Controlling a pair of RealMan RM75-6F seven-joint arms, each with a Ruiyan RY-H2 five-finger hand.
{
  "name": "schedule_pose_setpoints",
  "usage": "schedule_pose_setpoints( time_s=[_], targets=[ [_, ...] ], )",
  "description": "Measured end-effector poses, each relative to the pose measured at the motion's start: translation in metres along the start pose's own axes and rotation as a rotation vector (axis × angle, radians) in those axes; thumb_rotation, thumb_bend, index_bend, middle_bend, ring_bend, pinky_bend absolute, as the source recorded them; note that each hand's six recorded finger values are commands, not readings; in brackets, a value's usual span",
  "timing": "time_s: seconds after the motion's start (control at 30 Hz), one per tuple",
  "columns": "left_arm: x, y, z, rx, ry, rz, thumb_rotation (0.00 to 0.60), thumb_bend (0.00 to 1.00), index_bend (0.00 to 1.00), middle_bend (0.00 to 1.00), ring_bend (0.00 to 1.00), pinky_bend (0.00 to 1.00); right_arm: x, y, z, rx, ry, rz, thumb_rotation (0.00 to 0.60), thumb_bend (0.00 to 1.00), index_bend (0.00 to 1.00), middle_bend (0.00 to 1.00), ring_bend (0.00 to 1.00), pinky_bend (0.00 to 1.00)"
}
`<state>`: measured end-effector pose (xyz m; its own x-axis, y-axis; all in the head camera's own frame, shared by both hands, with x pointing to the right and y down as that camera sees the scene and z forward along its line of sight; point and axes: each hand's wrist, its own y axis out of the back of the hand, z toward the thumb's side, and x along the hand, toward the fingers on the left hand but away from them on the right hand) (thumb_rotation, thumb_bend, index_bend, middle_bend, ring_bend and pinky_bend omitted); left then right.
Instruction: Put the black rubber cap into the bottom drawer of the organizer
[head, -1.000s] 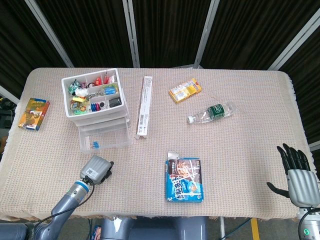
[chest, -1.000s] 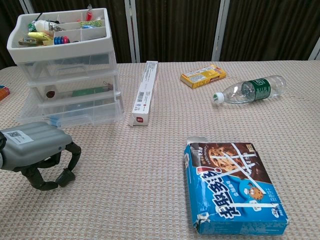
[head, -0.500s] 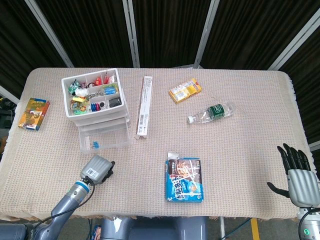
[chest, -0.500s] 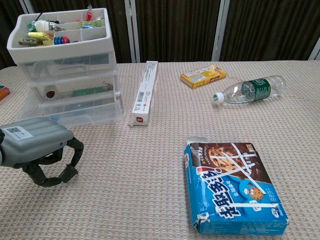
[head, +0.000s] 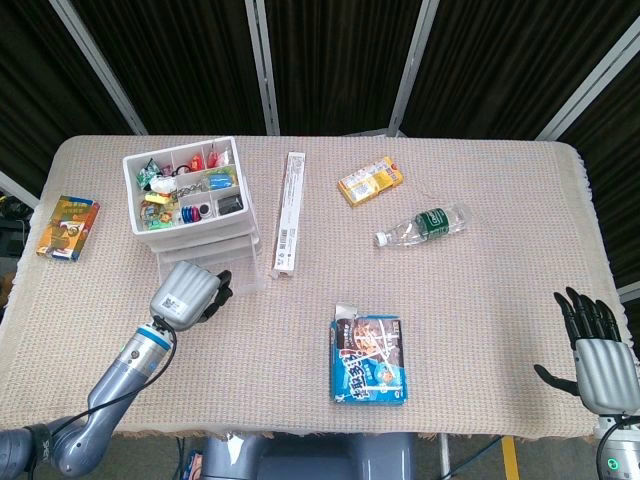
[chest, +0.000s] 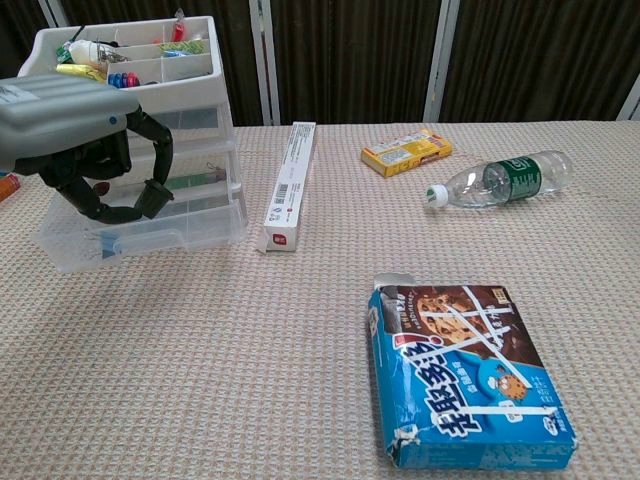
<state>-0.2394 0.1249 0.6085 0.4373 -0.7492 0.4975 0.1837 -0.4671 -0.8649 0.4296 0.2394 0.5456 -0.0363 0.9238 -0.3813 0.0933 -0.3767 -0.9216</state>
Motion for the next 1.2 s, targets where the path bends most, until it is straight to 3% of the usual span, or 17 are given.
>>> schedule_pose_setpoints(
  time_s=[0.3,0.43,0.5,0.73,0.87,0.97,1.03,1.13,1.2],
  targets=[
    [0.018,-0.004,-0.039,0.028,0.108,-0.022,0.6,0.5,0.51,0.97,0.88,0.75,0.0,0.0,0.0,0.001,0.0,0.001,0.6,0.01,0.05,0.0,0.0,0.0],
    [0.022,-0.01,-0.049,0.028,0.136,-0.023,0.6,0.34,0.36,0.97,0.88,0.75,0.0,0.0,0.0,0.001,-0.001,0.002,0.6,0.01,0.05,0.0,0.0,0.0],
    [0.022,-0.012,-0.051,0.019,0.142,-0.021,0.6,0.29,0.33,0.96,0.87,0.75,0.0,-0.001,0.0,0.001,-0.002,0.003,0.6,0.01,0.05,0.0,0.0,0.0],
    [0.017,-0.011,-0.049,0.007,0.124,0.002,0.6,0.29,0.31,0.9,0.83,0.72,0.0,-0.001,0.0,0.001,-0.003,0.004,0.6,0.01,0.05,0.0,0.0,0.0],
    [0.01,-0.011,-0.042,0.005,0.093,0.023,0.6,0.29,0.31,0.66,0.64,0.57,0.0,0.0,0.0,0.001,-0.004,0.003,0.6,0.01,0.05,0.0,0.0,0.0],
    [0.002,-0.011,-0.036,0.017,0.058,0.038,0.6,0.3,0.31,0.42,0.44,0.44,0.0,0.0,-0.001,0.002,-0.006,0.004,0.6,0.01,0.05,0.0,0.0,0.0],
    [-0.006,-0.012,-0.031,0.046,0.019,0.052,0.6,0.37,0.3,0.32,0.35,0.39,0.0,-0.001,0.0,0.002,-0.006,0.006,0.6,0.01,0.05,0.0,0.0,0.0],
    [-0.018,-0.013,-0.021,0.121,-0.064,0.093,0.6,0.57,0.3,0.19,0.21,0.32,0.0,-0.001,0.0,0.003,-0.006,0.005,0.6,0.01,0.05,0.0,0.0,0.0],
    [-0.027,-0.013,-0.015,0.185,-0.13,0.123,0.6,0.66,0.29,0.14,0.11,0.21,0.0,-0.001,0.001,0.004,-0.007,0.004,0.6,0.01,0.05,0.0,0.0,0.0]
  ],
)
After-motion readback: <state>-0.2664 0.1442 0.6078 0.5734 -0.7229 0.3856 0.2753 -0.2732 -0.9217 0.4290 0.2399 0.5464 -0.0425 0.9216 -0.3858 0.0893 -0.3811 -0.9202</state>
